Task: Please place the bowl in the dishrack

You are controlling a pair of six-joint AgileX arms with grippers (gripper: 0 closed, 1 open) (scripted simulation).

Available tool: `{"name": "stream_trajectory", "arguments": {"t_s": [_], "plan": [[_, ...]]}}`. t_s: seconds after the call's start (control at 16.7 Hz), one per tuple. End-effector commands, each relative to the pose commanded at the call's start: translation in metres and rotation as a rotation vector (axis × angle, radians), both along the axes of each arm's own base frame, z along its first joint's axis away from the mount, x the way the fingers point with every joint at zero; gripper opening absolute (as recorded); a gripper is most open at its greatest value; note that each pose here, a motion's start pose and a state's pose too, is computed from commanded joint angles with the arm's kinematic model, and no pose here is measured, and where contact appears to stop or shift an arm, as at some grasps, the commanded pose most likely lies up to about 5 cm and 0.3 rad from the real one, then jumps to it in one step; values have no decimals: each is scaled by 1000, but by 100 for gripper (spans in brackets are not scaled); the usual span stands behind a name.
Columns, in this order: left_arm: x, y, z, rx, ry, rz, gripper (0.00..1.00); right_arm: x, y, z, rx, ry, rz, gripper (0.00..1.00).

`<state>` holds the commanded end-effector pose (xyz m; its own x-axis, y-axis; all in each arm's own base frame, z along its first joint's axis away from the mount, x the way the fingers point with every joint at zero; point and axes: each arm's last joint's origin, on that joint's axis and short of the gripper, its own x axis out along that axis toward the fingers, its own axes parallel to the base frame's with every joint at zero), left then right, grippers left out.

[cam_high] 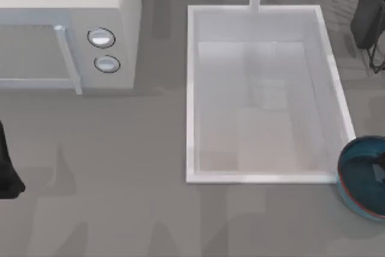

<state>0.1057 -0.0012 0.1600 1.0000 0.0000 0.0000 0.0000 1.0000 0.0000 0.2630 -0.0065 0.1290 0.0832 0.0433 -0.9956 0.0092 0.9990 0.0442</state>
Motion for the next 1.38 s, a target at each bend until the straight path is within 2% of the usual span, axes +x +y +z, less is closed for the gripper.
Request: {"name": "stream_trajectory", "arguments": {"t_s": [0.54, 0.72, 1.02, 1.38], "plan": [[0, 0, 0, 0, 0, 0, 100, 0, 0, 1, 0, -2, -1, 0], [0, 0, 0, 0, 0, 0, 100, 9, -1, 16, 0, -2, -2, 0], [0, 0, 0, 0, 0, 0, 100, 24, -1, 87, 2, 21, 2, 0], [0, 0, 0, 0, 0, 0, 100, 7, 0, 183, 1, 20, 0, 0]]}}
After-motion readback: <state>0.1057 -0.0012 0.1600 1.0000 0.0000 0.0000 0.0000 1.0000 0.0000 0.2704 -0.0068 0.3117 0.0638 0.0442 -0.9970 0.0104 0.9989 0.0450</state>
